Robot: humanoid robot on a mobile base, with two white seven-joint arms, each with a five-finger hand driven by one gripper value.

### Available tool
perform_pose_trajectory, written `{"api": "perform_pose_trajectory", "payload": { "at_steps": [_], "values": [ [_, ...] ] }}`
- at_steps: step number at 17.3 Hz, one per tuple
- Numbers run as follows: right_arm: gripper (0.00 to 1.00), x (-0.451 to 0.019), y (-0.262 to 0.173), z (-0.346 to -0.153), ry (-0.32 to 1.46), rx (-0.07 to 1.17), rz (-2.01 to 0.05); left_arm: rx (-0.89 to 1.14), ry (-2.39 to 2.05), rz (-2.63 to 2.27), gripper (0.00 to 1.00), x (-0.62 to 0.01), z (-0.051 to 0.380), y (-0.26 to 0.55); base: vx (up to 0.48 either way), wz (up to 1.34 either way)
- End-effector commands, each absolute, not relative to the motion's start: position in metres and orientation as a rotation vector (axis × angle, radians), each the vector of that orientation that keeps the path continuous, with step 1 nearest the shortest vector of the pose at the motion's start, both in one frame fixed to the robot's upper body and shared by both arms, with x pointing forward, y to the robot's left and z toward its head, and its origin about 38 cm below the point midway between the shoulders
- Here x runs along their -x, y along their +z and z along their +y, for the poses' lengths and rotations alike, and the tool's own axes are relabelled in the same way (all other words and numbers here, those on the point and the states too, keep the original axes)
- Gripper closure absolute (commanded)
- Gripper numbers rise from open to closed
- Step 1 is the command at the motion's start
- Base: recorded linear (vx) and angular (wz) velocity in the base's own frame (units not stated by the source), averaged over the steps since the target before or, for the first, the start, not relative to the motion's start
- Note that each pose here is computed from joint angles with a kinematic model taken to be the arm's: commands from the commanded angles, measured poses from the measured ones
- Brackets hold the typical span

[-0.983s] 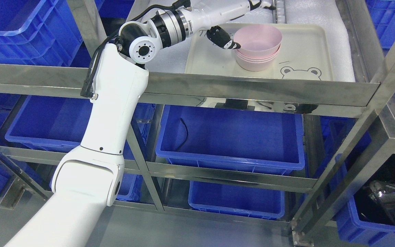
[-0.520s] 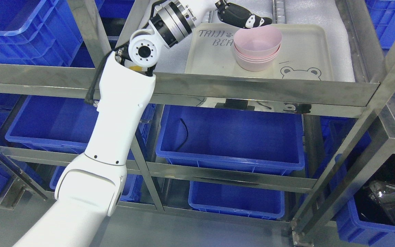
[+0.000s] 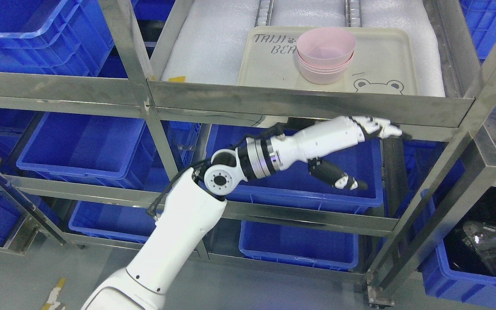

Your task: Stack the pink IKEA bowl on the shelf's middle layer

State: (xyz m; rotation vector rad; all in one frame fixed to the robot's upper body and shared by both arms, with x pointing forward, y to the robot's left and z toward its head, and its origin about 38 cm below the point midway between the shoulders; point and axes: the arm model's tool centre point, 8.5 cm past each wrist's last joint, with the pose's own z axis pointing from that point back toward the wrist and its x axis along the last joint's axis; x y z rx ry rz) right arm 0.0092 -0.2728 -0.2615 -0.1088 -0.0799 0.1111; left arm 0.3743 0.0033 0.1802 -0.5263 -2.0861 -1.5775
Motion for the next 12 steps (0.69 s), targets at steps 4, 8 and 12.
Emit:
{"api": "perform_pose_trajectory", "payload": {
  "at_steps": [4, 8, 12],
  "values": [
    [0.00, 0.000, -0.261, -0.284, 0.112, 0.125, -0.073, 0.683, -1.346, -1.786, 0.15, -0.288, 0.032, 0.043, -0.117, 0.00],
    [0.00, 0.000, -0.261, -0.284, 0.112, 0.125, -0.073, 0.292, -0.706, -1.792, 0.14, -0.332, 0.107, 0.014, -0.109, 0.08],
    [0.00, 0.000, -0.261, -0.284, 0.112, 0.125, -0.073, 0.257, -0.439, -1.623, 0.13, -0.344, 0.139, -0.005, -0.064, 0.10]
  ]
}}
